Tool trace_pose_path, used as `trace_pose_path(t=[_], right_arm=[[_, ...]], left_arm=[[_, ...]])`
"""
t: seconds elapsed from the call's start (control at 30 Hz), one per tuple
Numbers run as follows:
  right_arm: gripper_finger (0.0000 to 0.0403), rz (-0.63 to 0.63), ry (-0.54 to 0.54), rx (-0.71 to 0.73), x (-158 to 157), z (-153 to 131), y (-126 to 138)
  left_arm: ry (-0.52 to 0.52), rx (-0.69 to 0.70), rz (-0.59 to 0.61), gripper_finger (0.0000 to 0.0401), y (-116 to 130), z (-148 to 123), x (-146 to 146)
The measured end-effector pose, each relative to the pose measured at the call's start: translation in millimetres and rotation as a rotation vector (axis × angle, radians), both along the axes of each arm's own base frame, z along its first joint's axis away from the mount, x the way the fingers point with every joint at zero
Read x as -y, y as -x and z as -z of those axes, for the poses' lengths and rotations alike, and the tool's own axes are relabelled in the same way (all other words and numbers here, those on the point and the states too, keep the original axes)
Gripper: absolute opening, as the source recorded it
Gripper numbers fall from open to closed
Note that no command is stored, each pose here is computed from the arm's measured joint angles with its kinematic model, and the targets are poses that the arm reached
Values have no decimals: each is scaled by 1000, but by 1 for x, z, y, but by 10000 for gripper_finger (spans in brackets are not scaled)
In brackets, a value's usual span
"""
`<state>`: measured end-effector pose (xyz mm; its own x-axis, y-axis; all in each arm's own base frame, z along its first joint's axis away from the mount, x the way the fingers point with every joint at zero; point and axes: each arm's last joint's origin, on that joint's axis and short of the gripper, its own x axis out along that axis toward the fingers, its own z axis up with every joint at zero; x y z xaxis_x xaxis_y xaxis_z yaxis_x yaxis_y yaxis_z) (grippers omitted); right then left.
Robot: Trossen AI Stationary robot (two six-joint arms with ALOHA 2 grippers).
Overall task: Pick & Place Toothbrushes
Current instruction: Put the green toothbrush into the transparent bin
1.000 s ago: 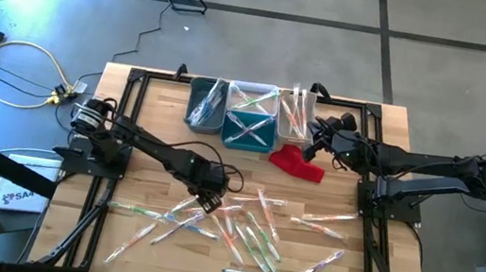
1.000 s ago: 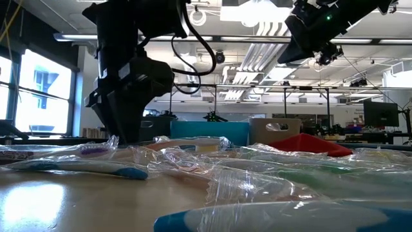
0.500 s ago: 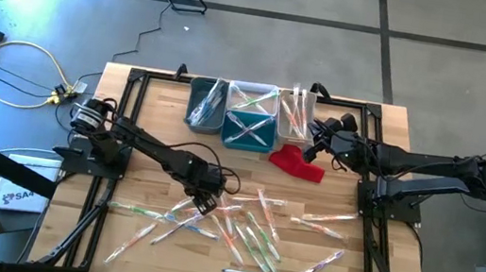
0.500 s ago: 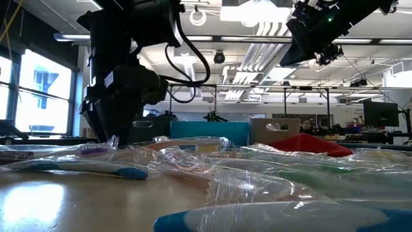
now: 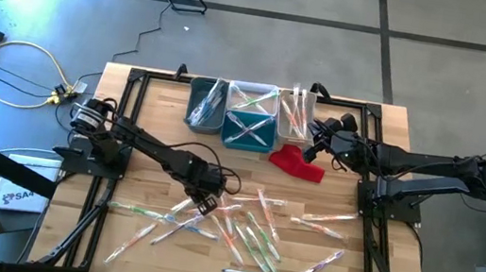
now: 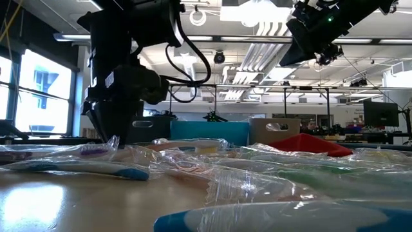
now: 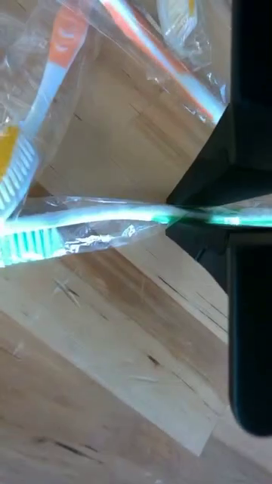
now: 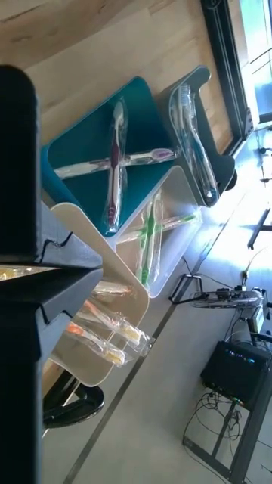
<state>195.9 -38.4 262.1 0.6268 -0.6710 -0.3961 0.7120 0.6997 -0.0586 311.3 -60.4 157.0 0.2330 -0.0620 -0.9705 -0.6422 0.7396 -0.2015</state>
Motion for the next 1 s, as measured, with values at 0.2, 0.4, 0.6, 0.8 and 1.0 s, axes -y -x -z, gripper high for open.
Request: trace_pose_path(t=[0.2,0.4,0.6,0.8,1.0], right_arm=[[5,0,0,0,0,0,0],[5,-1,0,0,0,0,0],[5,0,0,0,0,0,0],[5,0,1,11,0,-1,0],[5,-55,-21,71,-1,-5,-4]], left_arm=[[-12,-42,30,9,4,1,-1],[-36,-157,45,12,17,-1,-3],[-90,-160,77,12,24,-25,-11],[-147,15,58,12,29,-61,-34],[-192,305,79,12,30,-102,-55]])
